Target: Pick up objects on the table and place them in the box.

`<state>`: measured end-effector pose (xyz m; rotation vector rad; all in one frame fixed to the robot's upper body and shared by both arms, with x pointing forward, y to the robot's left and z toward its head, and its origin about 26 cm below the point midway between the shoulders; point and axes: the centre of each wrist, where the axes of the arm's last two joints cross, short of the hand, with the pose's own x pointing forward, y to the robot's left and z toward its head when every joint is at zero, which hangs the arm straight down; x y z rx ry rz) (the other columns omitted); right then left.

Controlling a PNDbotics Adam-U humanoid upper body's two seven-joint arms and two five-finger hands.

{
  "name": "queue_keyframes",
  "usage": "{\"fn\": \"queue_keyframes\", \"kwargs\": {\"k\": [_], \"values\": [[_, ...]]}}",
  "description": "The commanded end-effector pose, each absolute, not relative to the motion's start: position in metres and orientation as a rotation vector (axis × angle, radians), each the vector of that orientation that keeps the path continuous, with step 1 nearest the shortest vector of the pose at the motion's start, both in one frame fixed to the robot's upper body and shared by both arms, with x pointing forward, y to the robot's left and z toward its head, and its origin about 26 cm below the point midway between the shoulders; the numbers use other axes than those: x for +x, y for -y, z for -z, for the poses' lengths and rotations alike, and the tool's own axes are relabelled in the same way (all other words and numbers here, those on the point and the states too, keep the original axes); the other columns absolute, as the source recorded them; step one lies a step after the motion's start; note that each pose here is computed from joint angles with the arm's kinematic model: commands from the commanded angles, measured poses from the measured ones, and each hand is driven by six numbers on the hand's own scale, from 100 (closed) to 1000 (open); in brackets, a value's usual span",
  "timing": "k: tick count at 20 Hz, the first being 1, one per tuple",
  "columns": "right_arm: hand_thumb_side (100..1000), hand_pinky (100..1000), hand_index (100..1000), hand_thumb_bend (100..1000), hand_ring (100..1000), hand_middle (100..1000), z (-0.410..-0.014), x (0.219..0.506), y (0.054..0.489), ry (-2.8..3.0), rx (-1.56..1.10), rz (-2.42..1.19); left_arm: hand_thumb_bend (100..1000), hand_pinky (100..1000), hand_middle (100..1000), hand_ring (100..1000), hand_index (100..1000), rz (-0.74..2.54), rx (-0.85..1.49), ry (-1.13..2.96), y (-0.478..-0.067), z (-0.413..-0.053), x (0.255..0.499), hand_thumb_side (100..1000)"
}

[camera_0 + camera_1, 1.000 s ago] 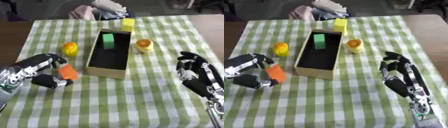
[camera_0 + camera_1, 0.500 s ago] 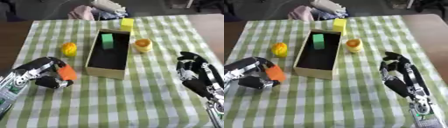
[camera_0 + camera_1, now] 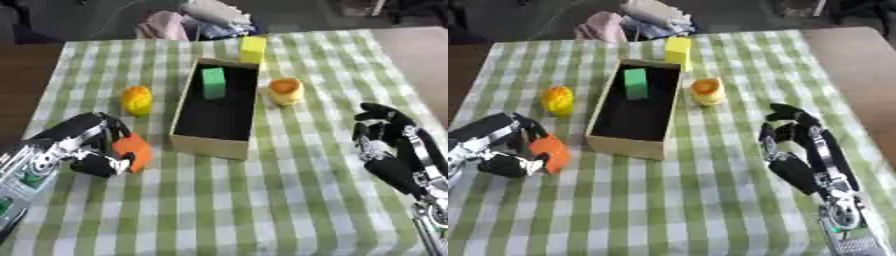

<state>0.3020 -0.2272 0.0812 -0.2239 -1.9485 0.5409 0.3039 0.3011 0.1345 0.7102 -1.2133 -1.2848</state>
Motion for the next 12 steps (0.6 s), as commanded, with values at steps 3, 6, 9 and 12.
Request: {"fn": "queue_keyframes", "kwargs": {"k": [3,6,9,12], "values": [[417,598,830,100,560,676,-0.086,0.302,0.23,1.966,-0.235,-0.544,125,536,515,468,683,1.263,0.803,1.315,-0.303,-0.169,0.299,189],[416,598,830,100,560,676,-0.086,0.302,0.23,1.964,-0.235,-0.543,128,534,511,464,681,1.246,0.841,1.366,-0.302,-0.185,0.297,170],[416,598,830,100,560,676,-0.085,0.302,0.23,1.963,-0.234,-0.544,137,537,513,465,682,1.245,0.876,1.42,-0.298,-0.202,0.297,162],[416,598,830,100,560,676,-0.085,0.302,0.23,1.962,-0.231,-0.546,151,541,515,467,684,1.267,0.899,1.465,-0.292,-0.218,0.3,149]]}}
